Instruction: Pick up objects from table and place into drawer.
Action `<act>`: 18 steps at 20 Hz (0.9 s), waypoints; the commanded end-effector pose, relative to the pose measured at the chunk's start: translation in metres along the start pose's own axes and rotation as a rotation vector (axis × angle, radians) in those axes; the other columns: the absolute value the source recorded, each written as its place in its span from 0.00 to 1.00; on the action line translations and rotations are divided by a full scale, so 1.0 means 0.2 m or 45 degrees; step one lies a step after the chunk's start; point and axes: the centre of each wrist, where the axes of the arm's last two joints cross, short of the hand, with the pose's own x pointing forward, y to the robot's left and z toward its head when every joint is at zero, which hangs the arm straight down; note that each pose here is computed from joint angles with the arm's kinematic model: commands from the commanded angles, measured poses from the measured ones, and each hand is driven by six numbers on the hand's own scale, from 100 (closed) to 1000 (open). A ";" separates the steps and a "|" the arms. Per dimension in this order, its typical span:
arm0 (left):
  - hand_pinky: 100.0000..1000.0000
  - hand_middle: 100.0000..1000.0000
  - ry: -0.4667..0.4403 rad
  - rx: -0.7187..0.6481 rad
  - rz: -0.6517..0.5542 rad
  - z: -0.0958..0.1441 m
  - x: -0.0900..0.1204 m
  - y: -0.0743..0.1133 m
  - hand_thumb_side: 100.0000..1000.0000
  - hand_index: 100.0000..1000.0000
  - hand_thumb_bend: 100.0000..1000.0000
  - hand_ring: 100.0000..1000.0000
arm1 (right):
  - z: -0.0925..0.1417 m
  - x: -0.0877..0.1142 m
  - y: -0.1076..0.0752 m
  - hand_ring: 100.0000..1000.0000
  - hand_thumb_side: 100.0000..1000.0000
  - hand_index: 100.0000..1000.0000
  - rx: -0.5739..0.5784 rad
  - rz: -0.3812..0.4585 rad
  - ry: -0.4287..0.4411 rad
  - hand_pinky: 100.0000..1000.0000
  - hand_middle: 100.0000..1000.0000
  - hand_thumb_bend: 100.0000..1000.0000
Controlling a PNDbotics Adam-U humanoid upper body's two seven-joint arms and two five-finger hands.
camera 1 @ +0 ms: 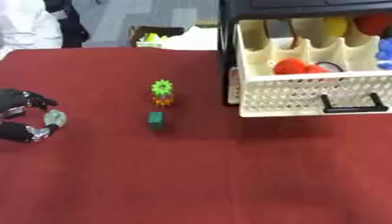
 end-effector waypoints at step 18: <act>0.71 0.67 0.071 -0.015 -0.096 0.00 -0.04 0.05 0.83 0.93 0.19 0.77 | -0.03 0.02 -0.01 0.67 1.00 0.76 0.002 0.029 -0.023 0.59 0.55 0.00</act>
